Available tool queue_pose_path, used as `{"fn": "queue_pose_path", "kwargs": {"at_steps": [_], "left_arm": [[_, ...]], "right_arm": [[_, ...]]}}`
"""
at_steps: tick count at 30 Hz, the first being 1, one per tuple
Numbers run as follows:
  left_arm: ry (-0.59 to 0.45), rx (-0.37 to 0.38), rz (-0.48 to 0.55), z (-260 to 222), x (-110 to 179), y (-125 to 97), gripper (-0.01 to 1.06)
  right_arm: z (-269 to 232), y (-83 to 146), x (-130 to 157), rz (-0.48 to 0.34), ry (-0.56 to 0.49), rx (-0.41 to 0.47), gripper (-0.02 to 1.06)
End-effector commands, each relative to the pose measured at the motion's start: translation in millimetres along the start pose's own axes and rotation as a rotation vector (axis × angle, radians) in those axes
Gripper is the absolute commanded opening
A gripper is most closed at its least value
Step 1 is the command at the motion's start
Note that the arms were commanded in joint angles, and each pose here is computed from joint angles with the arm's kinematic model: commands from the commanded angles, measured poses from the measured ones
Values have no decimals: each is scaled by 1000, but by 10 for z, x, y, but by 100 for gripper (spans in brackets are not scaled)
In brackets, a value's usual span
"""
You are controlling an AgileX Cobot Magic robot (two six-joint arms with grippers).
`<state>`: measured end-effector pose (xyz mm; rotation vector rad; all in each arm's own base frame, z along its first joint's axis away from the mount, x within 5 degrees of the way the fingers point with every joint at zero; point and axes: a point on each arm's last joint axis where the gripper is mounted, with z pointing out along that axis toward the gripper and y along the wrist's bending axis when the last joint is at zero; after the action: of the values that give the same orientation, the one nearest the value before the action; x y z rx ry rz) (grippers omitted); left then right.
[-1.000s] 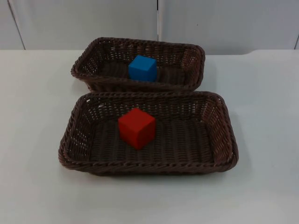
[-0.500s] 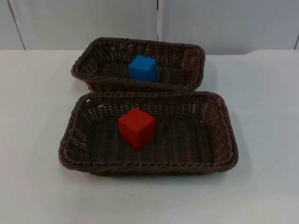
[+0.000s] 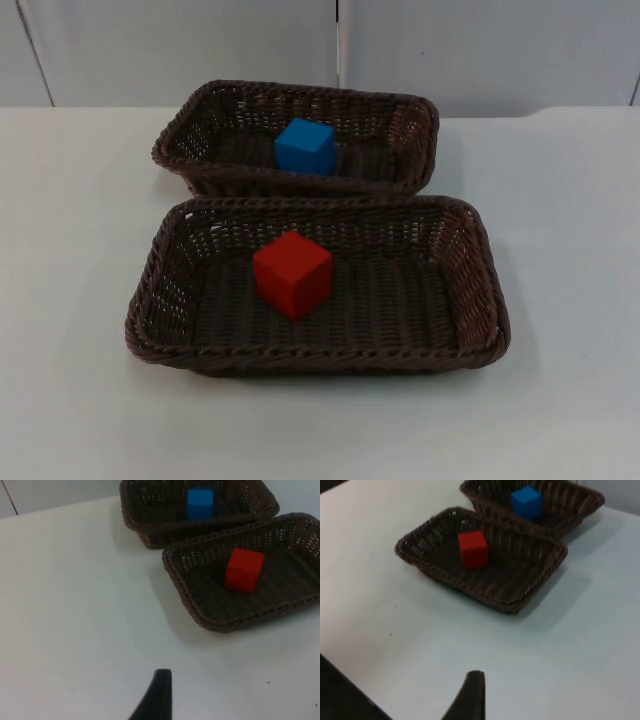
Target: Pick up one cube with the left hand and place it into the upper basket. Pick up one cube with the right hand and place it into the lower basket.
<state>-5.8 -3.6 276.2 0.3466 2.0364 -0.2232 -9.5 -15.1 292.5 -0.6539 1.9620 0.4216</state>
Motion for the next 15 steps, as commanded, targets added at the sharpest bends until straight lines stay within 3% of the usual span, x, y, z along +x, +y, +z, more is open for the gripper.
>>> {"fn": "queue_pose_path", "kwargs": {"at_steps": [1, 15], "left_arm": [[5, 2, -2, 5, 16, 1, 85], [5, 2, 0, 5, 16, 1, 85]], "right_arm": [[84, 11, 37, 2, -2, -8, 84], [140, 15, 66, -10, 4, -11, 84]]}}
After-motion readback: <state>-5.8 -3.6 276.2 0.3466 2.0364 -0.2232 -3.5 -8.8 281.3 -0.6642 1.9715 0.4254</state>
